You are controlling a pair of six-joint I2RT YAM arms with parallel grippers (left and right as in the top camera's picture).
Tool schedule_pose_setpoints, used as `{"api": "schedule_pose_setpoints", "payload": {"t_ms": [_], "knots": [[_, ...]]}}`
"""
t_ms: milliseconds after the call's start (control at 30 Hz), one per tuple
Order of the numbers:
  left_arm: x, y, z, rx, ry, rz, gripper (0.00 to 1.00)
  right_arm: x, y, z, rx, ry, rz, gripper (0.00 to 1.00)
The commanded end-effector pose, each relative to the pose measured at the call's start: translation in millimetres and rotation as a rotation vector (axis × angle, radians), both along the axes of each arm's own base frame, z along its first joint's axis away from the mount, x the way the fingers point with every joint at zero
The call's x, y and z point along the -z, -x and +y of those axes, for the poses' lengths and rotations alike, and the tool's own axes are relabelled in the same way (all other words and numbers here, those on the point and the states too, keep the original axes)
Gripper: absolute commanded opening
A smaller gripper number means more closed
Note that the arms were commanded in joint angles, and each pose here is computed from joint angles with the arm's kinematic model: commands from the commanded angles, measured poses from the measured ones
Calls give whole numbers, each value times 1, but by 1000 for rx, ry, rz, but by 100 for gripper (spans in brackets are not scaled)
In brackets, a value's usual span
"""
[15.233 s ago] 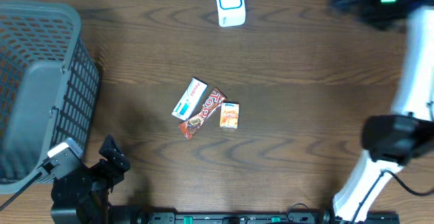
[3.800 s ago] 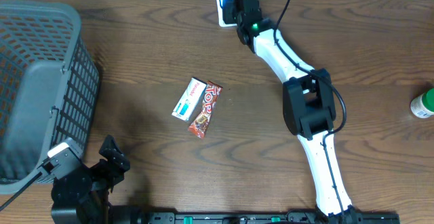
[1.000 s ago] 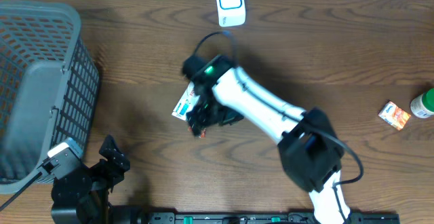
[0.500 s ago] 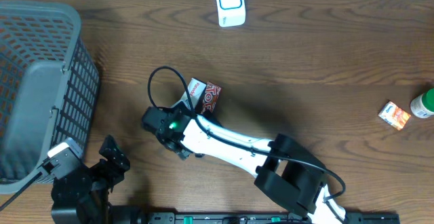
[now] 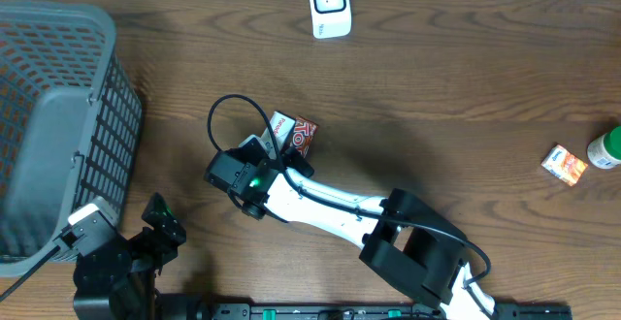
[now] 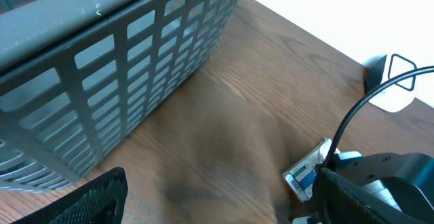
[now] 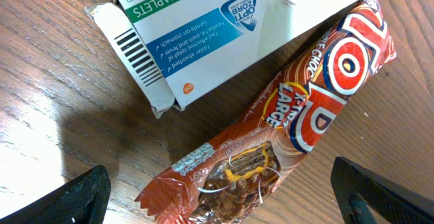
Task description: Scan the item barcode
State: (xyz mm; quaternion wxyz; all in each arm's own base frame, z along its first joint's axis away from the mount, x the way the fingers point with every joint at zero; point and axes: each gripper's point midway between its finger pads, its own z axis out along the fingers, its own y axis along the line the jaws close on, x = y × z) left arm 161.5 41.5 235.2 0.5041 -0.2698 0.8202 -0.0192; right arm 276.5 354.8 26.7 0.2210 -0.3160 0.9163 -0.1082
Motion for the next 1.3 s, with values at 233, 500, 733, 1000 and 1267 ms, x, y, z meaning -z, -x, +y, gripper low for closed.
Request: {"api": "schedule_pose_setpoints", "payload": {"t_ms": [233,500,733,1000,1267], "knots": [[-2,2,2,-15,5,-10,88,35,-1,-17,0,109,26,75],[-2,2,2,-15,5,-10,88,53,2,-25,3,158,52,1],[-2,1,2,-14,6,-10,88,11,5,-29,10,140,66,1],[-2,2,2,-15,5,-10,88,-108,19,2,-122,-357,357,1],[-2,1,2,-14,6,-10,88,-155,-17,-46,-31,-770,619,1]]}}
